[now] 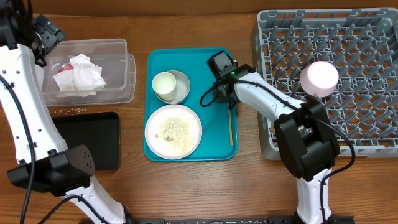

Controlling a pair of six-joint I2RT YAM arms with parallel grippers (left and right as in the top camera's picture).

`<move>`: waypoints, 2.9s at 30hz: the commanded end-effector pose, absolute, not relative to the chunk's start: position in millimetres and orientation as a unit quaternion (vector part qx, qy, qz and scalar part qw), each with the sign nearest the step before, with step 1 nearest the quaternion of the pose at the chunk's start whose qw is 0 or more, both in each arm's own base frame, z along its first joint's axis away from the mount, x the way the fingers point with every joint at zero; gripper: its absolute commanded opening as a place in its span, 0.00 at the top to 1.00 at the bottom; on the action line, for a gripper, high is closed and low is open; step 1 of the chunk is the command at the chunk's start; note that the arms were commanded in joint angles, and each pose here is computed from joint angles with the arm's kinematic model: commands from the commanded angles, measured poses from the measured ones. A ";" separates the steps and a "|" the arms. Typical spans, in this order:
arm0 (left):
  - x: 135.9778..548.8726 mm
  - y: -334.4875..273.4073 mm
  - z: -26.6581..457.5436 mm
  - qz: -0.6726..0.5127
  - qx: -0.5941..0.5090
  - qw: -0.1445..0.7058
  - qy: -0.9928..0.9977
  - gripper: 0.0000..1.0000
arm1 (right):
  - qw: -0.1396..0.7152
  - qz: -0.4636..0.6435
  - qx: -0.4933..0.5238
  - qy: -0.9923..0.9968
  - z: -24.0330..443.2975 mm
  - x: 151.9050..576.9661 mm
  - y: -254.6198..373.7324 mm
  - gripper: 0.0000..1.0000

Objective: Sort waste into correct bins and load items into the dishwasher
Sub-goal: 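Lower the right gripper and grasp the remaining chopstick, then carry the chopstick to the rack and release it there, then move the right gripper left over the white cup on the saucer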

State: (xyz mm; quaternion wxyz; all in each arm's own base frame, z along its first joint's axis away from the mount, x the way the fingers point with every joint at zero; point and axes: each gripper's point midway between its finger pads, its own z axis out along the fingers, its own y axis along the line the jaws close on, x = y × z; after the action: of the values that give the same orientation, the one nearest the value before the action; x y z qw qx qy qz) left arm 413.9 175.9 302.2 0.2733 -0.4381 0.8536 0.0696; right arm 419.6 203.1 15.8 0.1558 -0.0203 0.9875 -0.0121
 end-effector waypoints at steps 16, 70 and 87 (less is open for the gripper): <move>416.1 173.8 298.8 0.072 -0.430 0.269 0.859 0.00 | 0.078 0.011 -0.014 0.997 -10.5 400.3 214.7 0.96; 416.1 173.8 298.8 0.072 -0.430 0.269 0.859 0.00 | 0.167 0.164 0.036 0.972 177.4 482.0 85.4 0.23; 416.1 173.8 298.8 0.072 -0.430 0.269 0.859 0.00 | 0.180 0.374 -0.152 0.897 237.4 440.8 267.6 0.00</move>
State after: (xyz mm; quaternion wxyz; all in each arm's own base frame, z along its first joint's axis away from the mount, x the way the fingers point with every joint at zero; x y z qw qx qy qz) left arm 413.9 175.9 302.2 0.2733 -0.4381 0.8536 0.0696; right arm 456.0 236.6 235.5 0.1715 -0.1215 0.8907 0.4032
